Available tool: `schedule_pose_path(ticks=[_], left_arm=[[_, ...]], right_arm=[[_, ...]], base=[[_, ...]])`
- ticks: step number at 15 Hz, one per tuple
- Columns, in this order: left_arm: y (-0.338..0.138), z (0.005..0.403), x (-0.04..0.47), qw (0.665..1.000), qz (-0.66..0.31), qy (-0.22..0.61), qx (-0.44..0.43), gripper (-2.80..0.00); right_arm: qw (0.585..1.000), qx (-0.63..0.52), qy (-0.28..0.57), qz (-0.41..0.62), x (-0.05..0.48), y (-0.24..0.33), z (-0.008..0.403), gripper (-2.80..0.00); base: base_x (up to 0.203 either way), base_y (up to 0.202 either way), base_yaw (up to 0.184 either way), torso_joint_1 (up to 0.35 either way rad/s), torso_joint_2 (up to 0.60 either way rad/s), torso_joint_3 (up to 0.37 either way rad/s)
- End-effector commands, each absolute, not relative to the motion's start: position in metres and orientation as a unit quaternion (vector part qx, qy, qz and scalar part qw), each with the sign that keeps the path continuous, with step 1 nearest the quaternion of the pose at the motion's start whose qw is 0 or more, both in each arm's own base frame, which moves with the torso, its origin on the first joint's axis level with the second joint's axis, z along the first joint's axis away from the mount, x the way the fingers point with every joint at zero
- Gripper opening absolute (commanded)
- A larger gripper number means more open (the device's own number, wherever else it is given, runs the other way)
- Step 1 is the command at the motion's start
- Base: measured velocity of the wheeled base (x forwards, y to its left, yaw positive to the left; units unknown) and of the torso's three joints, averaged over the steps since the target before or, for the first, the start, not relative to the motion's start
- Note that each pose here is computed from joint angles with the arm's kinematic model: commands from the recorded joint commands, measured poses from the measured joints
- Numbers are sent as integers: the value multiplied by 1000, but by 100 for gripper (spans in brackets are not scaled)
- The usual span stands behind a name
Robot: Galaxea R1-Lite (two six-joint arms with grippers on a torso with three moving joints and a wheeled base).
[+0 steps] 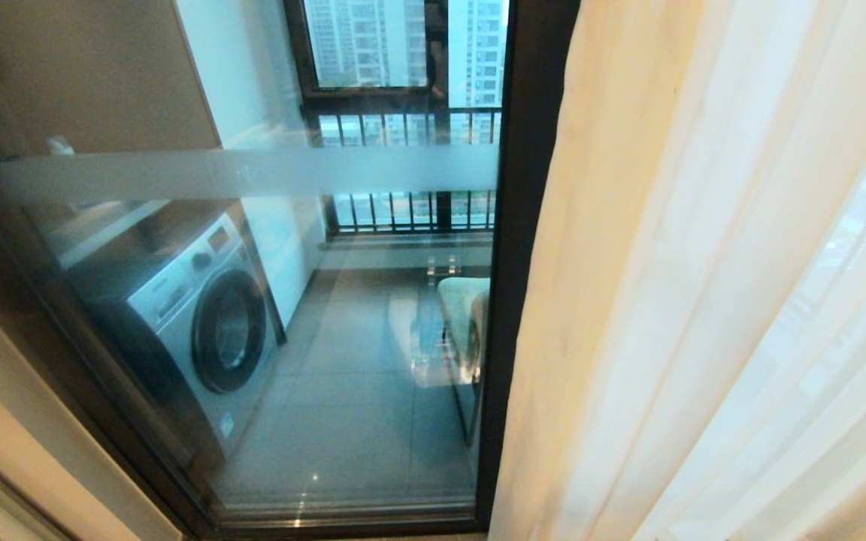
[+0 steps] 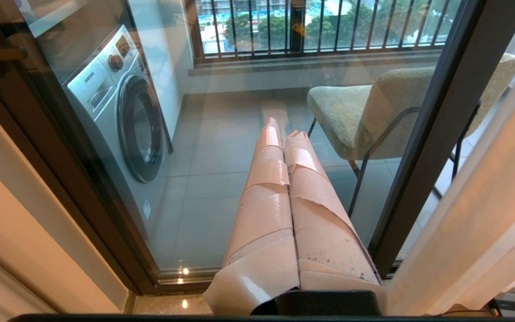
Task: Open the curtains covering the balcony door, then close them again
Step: Close the inner curtains on both sides
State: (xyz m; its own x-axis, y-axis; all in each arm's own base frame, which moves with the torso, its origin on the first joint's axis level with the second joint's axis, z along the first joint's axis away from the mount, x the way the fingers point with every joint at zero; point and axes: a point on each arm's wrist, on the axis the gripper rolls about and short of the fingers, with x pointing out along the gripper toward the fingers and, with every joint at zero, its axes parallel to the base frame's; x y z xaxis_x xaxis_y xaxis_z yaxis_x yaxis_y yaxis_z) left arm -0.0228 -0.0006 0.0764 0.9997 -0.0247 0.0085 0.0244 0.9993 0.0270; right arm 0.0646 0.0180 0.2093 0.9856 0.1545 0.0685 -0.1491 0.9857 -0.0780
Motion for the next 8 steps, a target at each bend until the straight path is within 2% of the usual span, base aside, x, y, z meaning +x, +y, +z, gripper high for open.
schedule_pose_path(ticks=[1, 3, 5, 8], left_arm=[[-1, 76, -23, 1000, -12, -5, 14, -280], [-1, 76, -23, 1000, -12, -5, 14, -280], [-1, 76, -23, 1000, -12, -5, 14, -280], [-1, 76, -23, 1000, -12, -5, 14, -280]], right_arm=[[997, -37, -41, 48, 54, 11, 199, -280], [999, -42, -24, 16, 52, 7, 186, -280], [999, -48, 9, -23, 43, 2, 156, -280], [998, -50, 8, -28, 25, -1, 126, -280]], base=[[0, 0, 0, 0, 0, 0], [0, 0, 0, 0, 0, 0], [0, 0, 0, 0, 0, 0], [0, 0, 0, 0, 0, 0]])
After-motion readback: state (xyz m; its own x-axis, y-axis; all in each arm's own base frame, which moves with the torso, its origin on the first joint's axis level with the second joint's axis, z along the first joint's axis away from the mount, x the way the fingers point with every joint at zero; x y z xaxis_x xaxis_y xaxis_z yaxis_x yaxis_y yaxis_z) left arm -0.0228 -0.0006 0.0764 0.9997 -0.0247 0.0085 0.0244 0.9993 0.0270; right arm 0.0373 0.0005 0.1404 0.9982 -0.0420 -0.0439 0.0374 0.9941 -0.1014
